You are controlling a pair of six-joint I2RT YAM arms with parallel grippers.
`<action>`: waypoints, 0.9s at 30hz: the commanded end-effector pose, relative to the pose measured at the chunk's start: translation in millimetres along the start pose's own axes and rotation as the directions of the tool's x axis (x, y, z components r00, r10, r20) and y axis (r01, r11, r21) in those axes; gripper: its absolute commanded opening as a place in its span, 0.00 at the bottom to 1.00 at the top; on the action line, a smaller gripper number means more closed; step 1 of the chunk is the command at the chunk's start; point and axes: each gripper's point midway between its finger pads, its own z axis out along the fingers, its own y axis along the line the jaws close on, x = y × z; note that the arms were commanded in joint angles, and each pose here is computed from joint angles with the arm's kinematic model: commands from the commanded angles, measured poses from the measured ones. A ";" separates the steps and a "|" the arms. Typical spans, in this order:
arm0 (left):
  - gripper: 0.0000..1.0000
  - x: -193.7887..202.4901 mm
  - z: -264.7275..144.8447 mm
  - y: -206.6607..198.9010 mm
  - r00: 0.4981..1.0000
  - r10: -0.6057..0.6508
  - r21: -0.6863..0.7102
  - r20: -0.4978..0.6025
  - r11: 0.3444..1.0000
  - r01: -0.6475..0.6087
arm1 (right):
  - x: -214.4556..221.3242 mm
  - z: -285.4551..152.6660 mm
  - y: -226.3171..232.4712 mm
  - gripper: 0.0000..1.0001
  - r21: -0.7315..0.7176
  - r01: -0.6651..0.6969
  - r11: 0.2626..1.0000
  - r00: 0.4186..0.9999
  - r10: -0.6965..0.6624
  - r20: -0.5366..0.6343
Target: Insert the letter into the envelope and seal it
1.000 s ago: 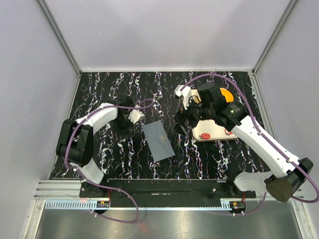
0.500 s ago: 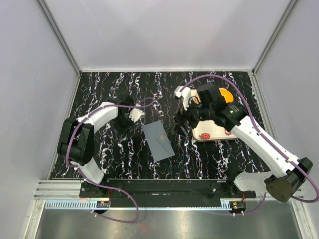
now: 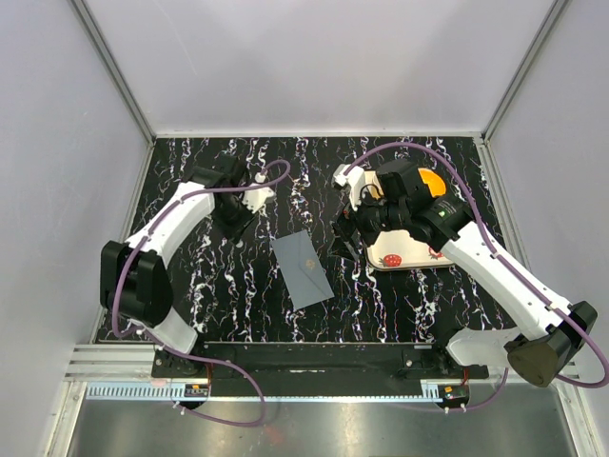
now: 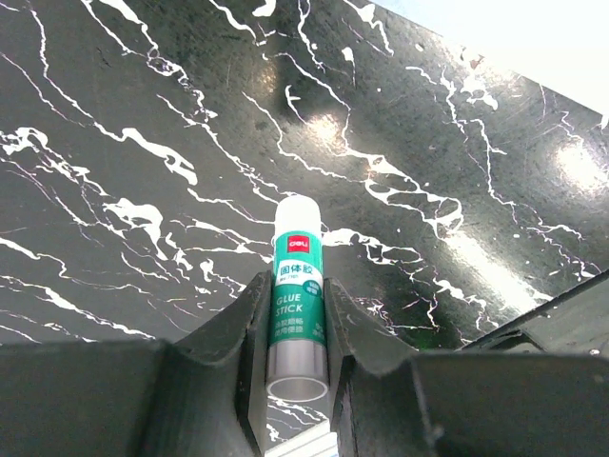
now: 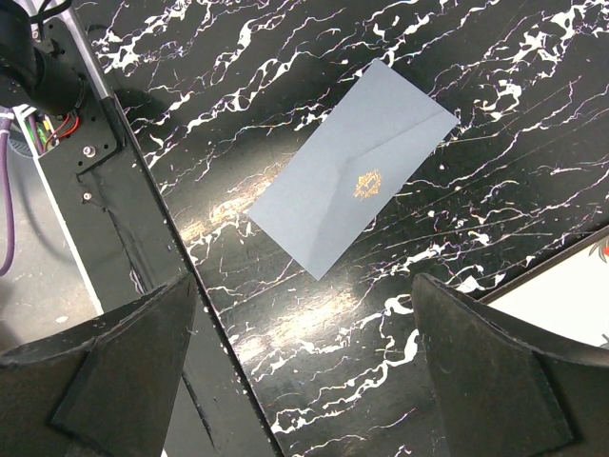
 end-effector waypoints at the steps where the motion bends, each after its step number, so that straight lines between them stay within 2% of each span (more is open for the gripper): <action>1: 0.00 8.8 9.1 -5.7 1.000 -0.012 0.032 -0.022 0.999 0.013 | -10.2 -4.3 0.2 0.98 0.000 0.000 1.000 0.999 0.000 0.040; 4: 0.00 20.2 44.1 -8.8 0.998 -0.020 0.059 -0.064 0.998 0.024 | -8.1 -4.1 -0.8 0.98 0.003 -0.001 1.000 0.999 0.001 0.037; 5: 0.00 29.3 64.4 -10.7 0.995 -0.026 0.077 -0.100 0.996 0.034 | -7.2 -4.0 -0.8 0.98 0.003 0.000 1.000 0.999 0.000 0.035; 9: 0.00 57.6 103.9 -14.5 0.977 -0.027 0.100 -0.210 0.994 0.049 | -5.5 -3.2 -1.1 0.98 0.003 0.002 1.000 1.000 -0.003 0.031; 18: 0.00 45.4 81.9 -14.6 0.988 -0.035 0.085 -0.148 0.995 0.048 | -9.7 -4.6 -1.0 0.98 0.000 -0.006 1.000 0.999 0.006 0.040; 21: 0.00 29.1 69.7 -18.2 0.996 -0.057 0.131 -0.065 0.989 0.065 | -11.8 -6.2 -0.8 0.98 0.003 -0.011 1.000 0.999 0.011 0.045; 23: 0.00 10.3 59.0 -19.2 0.997 -0.072 0.182 0.041 0.981 0.064 | -10.7 -6.4 -0.6 0.98 0.004 -0.015 1.000 0.999 0.015 0.042; 25: 0.00 -4.7 50.6 -14.3 0.986 -0.110 0.193 0.128 0.978 0.084 | -9.1 -6.8 -1.3 0.98 0.006 -0.022 1.000 0.999 0.022 0.039; 27: 0.00 -23.7 42.3 -3.4 0.969 -0.104 0.148 0.225 0.986 0.072 | -7.9 -7.2 -2.6 0.98 0.009 -0.026 1.000 0.999 0.026 0.037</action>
